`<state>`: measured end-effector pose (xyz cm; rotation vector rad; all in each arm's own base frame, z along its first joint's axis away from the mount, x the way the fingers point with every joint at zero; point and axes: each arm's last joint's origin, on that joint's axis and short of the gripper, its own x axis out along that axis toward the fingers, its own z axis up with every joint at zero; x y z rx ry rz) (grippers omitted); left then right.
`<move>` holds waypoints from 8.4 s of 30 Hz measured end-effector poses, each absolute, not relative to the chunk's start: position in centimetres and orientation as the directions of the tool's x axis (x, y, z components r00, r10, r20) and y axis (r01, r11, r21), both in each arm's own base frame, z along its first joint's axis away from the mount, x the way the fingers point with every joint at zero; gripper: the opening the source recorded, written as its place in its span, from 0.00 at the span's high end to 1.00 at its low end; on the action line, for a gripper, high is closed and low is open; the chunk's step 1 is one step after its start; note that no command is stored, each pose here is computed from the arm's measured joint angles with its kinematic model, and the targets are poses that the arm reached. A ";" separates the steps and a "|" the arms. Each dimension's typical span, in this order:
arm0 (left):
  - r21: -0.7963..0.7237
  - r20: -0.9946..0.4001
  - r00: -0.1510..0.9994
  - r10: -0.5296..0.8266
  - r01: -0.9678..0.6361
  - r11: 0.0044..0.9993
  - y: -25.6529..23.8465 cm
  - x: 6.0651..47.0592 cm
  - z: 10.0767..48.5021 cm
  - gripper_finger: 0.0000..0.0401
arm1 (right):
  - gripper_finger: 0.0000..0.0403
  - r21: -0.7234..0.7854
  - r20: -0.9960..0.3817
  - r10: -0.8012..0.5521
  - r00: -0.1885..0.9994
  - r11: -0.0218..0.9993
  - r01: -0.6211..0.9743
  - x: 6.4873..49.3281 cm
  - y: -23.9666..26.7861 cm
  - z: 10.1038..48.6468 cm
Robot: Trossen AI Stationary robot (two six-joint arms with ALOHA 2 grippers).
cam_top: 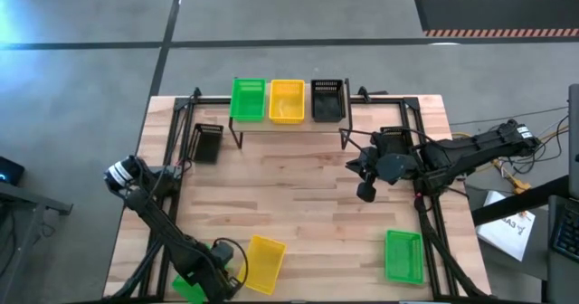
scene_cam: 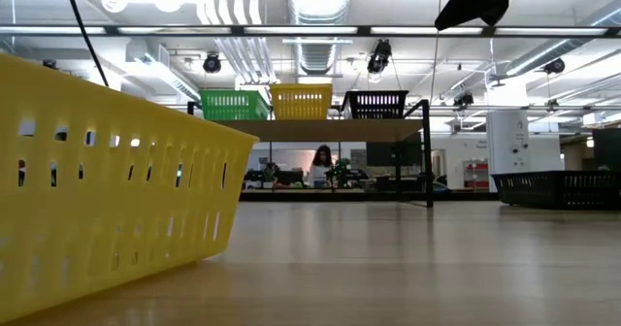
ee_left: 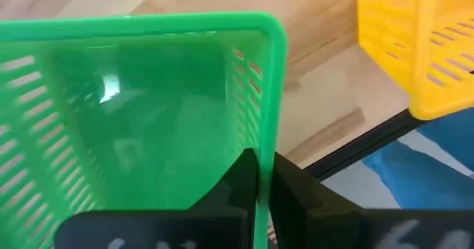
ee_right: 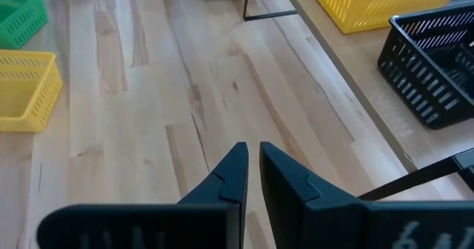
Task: Stack baskets on shelf by color
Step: Stack the left green bin on the green bin on the shelf, then stack the left black bin on the black bin on the shelf
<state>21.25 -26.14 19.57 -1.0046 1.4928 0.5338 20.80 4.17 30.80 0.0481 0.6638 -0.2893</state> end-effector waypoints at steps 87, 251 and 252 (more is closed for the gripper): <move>-0.213 -0.938 0.266 0.223 -0.948 0.236 20.8 28.5 40.0 0.99 | 0.93 -0.085 -0.617 -0.251 0.746 0.963 0.255 20.8 4.1 30.7; 0.133 -0.988 -0.126 0.092 -0.370 0.919 4.0 19.2 17.7 0.99 | 0.93 0.137 -0.420 -0.231 0.878 0.940 0.312 21.8 4.4 34.5; 0.096 -0.993 -0.106 0.061 -0.368 0.925 3.8 19.3 18.2 0.99 | 0.93 0.135 -0.426 -0.227 0.876 0.941 0.310 21.8 4.4 34.6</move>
